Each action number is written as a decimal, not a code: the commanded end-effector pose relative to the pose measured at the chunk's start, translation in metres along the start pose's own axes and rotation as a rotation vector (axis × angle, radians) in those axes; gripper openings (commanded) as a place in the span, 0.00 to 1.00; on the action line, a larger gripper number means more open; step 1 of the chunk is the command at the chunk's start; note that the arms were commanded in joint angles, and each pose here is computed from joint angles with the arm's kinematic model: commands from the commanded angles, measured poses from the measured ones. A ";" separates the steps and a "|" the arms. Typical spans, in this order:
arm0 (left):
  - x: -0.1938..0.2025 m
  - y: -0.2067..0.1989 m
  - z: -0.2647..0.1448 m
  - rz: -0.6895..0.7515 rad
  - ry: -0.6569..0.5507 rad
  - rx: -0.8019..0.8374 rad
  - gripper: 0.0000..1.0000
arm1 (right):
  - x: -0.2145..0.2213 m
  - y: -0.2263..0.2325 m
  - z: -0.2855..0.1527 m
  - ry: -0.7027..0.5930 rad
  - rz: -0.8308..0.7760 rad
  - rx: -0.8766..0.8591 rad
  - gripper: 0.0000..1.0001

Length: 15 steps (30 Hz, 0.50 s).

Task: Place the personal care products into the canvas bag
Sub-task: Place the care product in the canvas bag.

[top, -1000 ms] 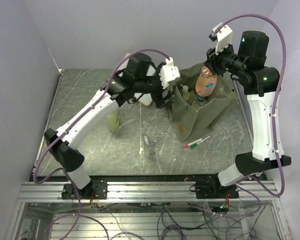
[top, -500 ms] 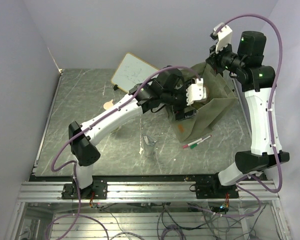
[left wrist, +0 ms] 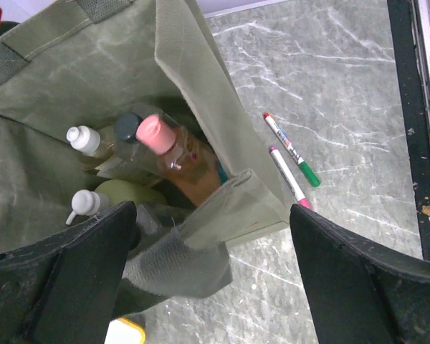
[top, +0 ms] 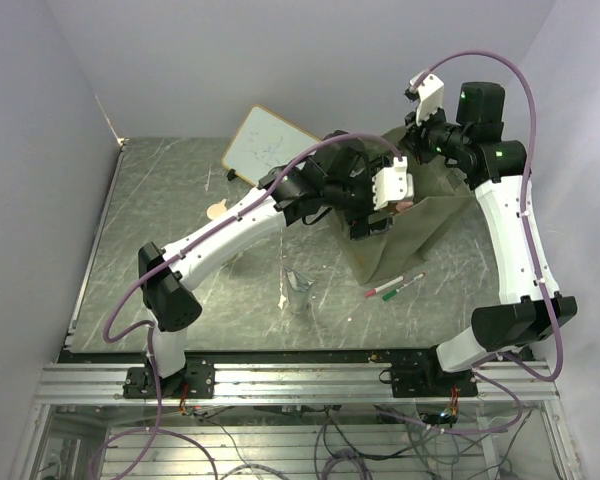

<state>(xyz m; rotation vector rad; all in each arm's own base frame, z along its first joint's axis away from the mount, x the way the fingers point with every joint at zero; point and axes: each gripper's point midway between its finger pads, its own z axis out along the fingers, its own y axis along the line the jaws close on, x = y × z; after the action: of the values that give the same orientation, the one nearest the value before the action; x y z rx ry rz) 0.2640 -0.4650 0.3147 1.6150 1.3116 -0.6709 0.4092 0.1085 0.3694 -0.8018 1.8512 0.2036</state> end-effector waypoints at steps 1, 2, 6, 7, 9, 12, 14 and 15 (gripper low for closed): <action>-0.024 0.011 -0.025 0.048 -0.017 -0.068 0.99 | -0.011 0.004 -0.016 -0.050 -0.014 -0.006 0.05; -0.022 0.012 -0.028 0.051 -0.005 -0.076 0.99 | -0.008 0.008 -0.016 -0.048 -0.012 -0.019 0.07; -0.010 0.012 -0.039 0.073 0.054 -0.106 1.00 | 0.004 0.024 -0.018 -0.045 -0.007 -0.073 0.16; -0.007 0.013 -0.041 0.081 0.067 -0.114 1.00 | 0.006 0.027 -0.020 -0.043 -0.004 -0.079 0.18; -0.007 0.016 -0.048 0.094 0.084 -0.137 1.00 | 0.008 0.029 -0.022 -0.040 0.007 -0.082 0.23; -0.011 0.022 -0.059 0.117 0.090 -0.173 1.00 | 0.013 0.033 -0.024 -0.035 0.037 -0.083 0.28; -0.015 0.025 -0.064 0.128 0.087 -0.189 1.00 | 0.014 0.034 -0.025 -0.038 0.058 -0.072 0.31; -0.017 0.027 -0.067 0.133 0.084 -0.198 1.00 | 0.014 0.034 -0.026 -0.042 0.071 -0.063 0.32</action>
<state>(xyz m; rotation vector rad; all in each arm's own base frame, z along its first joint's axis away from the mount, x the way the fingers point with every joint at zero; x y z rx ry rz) 0.2741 -0.4283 0.3471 1.5862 1.3006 -0.4629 0.3701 0.1164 0.3515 -0.8287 1.8649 0.3065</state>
